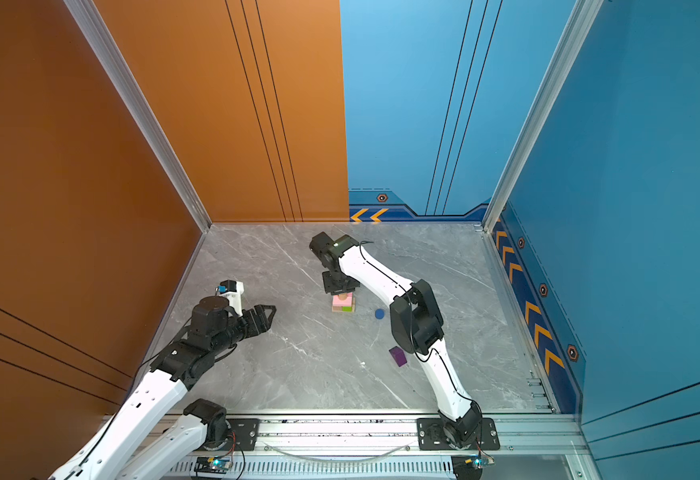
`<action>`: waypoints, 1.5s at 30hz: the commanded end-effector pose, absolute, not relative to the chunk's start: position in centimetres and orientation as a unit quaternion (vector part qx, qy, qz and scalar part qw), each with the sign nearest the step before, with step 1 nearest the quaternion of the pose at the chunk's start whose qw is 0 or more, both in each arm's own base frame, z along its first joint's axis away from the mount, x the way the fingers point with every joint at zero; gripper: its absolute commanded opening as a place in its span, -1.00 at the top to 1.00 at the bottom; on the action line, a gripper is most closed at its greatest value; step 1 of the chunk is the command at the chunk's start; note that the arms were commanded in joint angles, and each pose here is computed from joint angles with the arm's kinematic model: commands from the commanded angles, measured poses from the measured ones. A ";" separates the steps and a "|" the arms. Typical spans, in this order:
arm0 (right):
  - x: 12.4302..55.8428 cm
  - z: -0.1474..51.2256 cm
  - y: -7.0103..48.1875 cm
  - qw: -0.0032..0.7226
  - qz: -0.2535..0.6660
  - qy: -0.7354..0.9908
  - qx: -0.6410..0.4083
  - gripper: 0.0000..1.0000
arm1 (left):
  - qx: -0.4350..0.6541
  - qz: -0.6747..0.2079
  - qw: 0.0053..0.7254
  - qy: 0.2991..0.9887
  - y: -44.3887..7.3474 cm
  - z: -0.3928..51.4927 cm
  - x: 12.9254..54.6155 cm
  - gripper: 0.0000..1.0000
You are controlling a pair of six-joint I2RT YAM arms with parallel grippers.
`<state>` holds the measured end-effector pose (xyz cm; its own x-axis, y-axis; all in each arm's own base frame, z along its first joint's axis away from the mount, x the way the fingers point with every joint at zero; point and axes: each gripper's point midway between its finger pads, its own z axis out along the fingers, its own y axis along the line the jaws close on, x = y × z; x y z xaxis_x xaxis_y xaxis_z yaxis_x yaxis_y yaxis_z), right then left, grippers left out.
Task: Build the wood block tower
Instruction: 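Lower the wooden cylinder onto the top pink block with the right gripper, then open the right gripper and raise it off the wooden cylinder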
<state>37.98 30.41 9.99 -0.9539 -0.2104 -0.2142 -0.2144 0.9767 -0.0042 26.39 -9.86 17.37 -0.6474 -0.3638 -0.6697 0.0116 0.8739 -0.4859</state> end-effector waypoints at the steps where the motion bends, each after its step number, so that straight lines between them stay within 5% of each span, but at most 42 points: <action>1: 38.2 9.0 29.6 0.098 -0.014 0.989 -0.109 0.46 | -0.099 -0.216 0.405 0.883 -9.3 16.7 26.2 -0.52; 45: 38.5 9.7 30.0 0.108 -0.006 0.989 -0.105 0.14 | -0.098 -0.217 0.404 0.883 -9.3 16.7 26.3 -0.52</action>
